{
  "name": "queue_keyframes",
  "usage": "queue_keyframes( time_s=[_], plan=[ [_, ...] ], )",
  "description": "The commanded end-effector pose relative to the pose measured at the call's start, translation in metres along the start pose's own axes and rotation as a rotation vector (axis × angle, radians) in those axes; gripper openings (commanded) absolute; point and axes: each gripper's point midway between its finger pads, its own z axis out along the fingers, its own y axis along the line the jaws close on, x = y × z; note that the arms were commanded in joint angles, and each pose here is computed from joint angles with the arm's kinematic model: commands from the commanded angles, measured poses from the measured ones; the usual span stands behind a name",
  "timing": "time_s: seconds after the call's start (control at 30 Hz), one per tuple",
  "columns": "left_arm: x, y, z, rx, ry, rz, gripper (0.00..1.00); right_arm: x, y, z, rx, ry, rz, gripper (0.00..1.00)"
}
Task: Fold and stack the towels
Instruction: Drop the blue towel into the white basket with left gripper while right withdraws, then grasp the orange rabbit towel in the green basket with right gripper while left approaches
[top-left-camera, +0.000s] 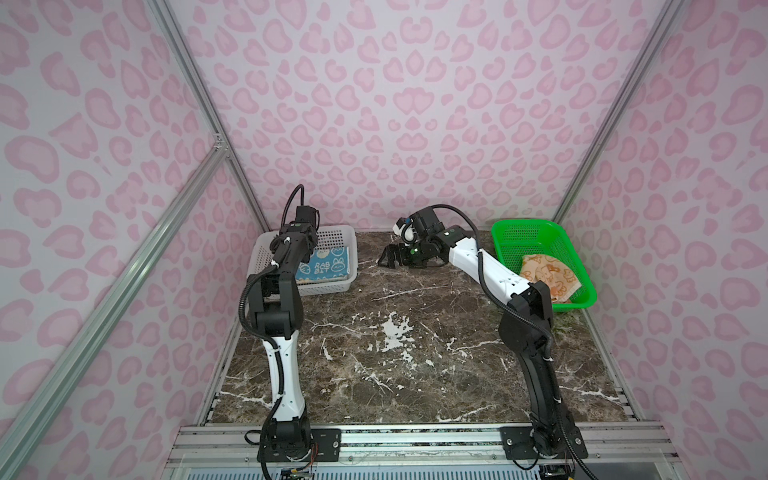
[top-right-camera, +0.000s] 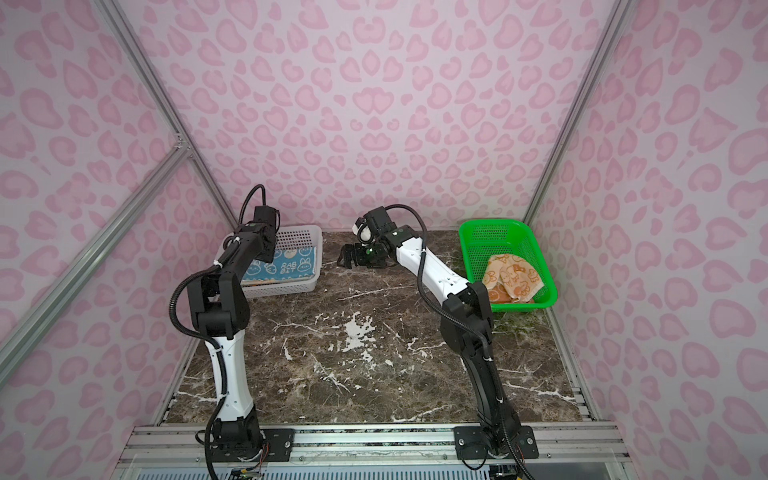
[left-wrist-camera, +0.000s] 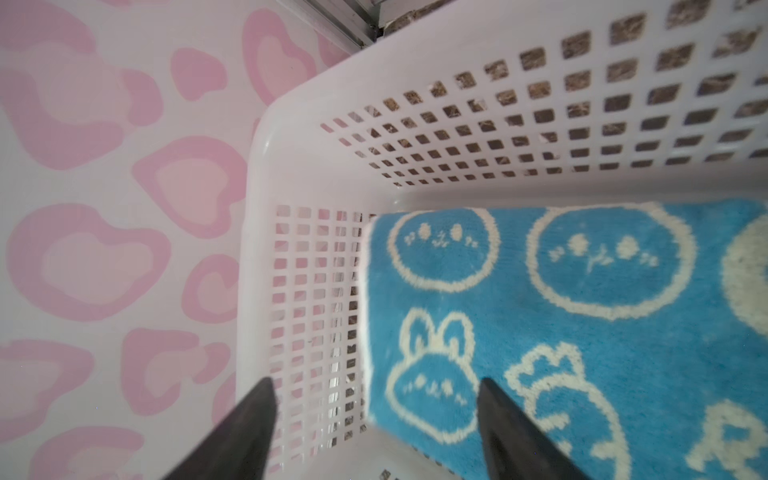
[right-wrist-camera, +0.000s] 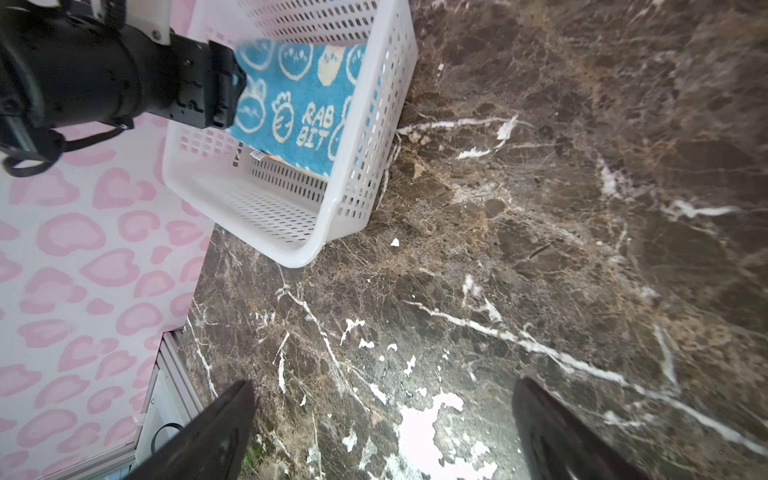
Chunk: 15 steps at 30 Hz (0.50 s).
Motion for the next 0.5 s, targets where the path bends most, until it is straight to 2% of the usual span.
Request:
queue_keyframes(
  time_s=[0.0,0.13,0.27,0.33,0.47],
  plan=[
    [-0.006,0.020,-0.022,-0.014,-0.020,-0.069,0.98,-0.002,-0.014,-0.017,0.057,-0.020,-0.017,0.98],
    [-0.019,0.036,-0.060,0.010,-0.093,-0.124,0.98,-0.004,-0.042,-0.058,0.175,-0.072,-0.002,0.98],
    [-0.038,0.029,-0.118,0.061,-0.223,-0.131,0.97,-0.003,-0.091,-0.109,0.306,-0.151,0.075,0.98],
    [-0.049,0.017,-0.153,0.064,-0.308,-0.103,0.98,0.001,-0.122,-0.138,0.379,-0.204,0.133,0.98],
    [-0.063,-0.033,-0.224,0.101,-0.452,0.011,0.98,0.015,-0.185,-0.194,0.478,-0.318,0.310,0.98]
  ],
)
